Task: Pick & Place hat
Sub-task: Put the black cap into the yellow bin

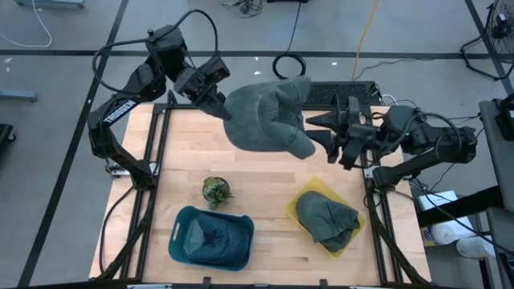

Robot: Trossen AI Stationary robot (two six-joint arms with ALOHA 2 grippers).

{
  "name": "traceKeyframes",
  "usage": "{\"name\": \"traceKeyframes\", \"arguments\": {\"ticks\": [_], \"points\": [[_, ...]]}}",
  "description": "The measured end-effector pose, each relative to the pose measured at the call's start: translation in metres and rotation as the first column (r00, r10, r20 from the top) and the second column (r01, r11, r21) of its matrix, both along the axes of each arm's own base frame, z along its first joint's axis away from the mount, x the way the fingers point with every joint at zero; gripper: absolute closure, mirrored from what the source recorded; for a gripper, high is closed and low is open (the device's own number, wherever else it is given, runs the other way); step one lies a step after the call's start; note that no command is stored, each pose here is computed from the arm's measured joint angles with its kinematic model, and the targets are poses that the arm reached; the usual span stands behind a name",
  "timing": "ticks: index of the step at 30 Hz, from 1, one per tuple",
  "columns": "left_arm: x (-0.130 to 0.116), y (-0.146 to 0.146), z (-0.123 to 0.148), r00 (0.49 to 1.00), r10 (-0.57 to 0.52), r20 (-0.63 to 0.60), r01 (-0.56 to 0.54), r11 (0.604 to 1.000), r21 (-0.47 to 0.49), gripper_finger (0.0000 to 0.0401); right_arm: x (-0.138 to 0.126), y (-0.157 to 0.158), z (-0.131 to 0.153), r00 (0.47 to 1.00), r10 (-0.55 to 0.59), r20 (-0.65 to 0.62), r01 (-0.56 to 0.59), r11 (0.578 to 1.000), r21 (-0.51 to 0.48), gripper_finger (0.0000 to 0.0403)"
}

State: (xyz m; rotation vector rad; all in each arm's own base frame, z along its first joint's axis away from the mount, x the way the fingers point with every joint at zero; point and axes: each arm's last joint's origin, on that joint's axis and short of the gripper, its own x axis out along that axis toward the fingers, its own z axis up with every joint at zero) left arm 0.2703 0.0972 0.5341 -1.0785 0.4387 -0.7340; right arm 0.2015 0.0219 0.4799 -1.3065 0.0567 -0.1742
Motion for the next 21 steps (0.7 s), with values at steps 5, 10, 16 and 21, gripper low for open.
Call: {"name": "traceKeyframes", "arguments": {"ticks": [5,10,16,21], "points": [[0.003,-0.005,0.000,1.000,0.008,-0.016,-0.008,1.000,-0.018,0.0389,0.011,0.002,-0.004,0.999,-0.013,-0.030,0.009,0.992,-0.129,0.0222],[0.005,-0.008,0.000,0.999,0.034,-0.019,-0.034,0.999,-0.024,0.0391,0.021,0.003,0.000,0.999,-0.017,0.033,0.023,0.984,-0.177,0.0223],[0.006,-0.011,0.000,0.999,0.048,-0.020,-0.048,0.998,-0.028,0.0391,0.030,0.004,0.003,0.997,-0.027,0.076,0.047,0.961,-0.273,0.0223],[0.007,-0.012,0.000,0.999,0.047,-0.018,-0.048,0.998,-0.027,0.0391,0.037,0.006,0.000,0.997,-0.029,0.076,0.049,0.958,-0.284,0.0244]]}}
